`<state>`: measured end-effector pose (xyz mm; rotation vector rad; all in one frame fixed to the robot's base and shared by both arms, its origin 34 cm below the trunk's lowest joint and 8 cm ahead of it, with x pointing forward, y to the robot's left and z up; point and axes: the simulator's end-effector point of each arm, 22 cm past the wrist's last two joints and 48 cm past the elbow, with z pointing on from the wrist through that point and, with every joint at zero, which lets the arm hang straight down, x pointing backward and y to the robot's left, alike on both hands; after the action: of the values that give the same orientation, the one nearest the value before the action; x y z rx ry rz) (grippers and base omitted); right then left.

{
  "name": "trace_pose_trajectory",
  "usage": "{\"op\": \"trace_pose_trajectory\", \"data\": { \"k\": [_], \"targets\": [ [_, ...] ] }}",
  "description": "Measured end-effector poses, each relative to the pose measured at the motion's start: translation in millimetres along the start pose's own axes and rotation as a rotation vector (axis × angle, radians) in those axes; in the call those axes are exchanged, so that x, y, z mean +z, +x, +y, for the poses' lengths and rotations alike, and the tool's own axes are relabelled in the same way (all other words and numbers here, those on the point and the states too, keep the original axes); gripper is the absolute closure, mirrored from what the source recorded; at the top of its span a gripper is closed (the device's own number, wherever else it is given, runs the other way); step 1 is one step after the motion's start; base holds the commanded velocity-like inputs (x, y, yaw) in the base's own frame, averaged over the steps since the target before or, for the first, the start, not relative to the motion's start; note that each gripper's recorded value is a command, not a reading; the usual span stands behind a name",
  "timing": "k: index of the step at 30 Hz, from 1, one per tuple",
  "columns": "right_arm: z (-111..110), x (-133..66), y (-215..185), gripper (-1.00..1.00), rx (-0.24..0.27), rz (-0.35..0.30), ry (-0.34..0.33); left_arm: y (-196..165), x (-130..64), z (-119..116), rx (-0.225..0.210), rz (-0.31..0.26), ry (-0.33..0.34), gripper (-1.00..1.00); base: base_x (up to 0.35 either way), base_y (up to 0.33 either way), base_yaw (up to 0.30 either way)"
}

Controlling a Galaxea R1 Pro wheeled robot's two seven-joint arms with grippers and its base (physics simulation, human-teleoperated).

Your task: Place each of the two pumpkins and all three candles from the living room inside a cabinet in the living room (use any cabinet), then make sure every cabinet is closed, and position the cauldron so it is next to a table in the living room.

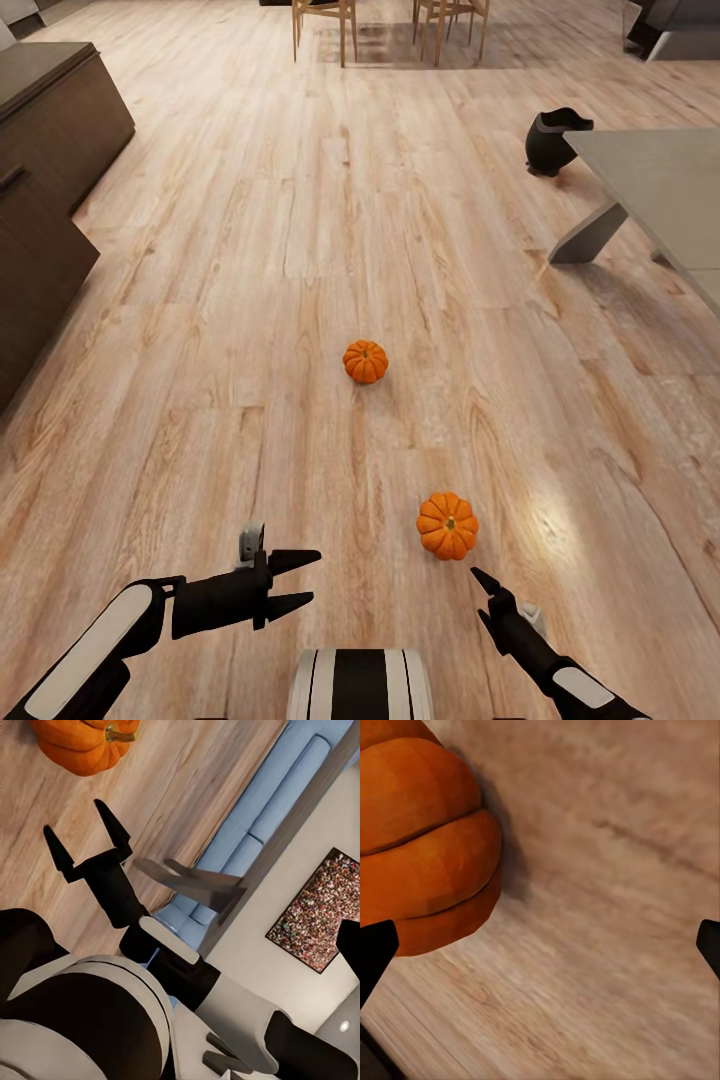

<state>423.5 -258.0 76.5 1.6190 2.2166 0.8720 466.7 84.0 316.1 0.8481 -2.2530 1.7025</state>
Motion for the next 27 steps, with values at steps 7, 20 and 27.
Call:
{"op": "trace_pose_trajectory", "data": {
  "k": [7,20,27],
  "targets": [
    [5.7,0.1,0.0,-1.00,-0.002,-0.002,-0.025,0.0,-0.1,-0.1,0.000,0.000,0.000,-1.00,0.101,0.063,0.000],
    [4.0,-1.4,-1.8,-1.00,-0.006,-0.008,-0.025,0.2,0.3,-0.4,0.000,0.000,0.001,-1.00,0.093,0.020,0.000],
    [3.3,-1.6,-2.1,-1.00,-0.007,-0.009,-0.024,0.1,0.3,-0.3,0.000,0.000,0.001,-1.00,0.013,0.002,0.000]
  ]
}}
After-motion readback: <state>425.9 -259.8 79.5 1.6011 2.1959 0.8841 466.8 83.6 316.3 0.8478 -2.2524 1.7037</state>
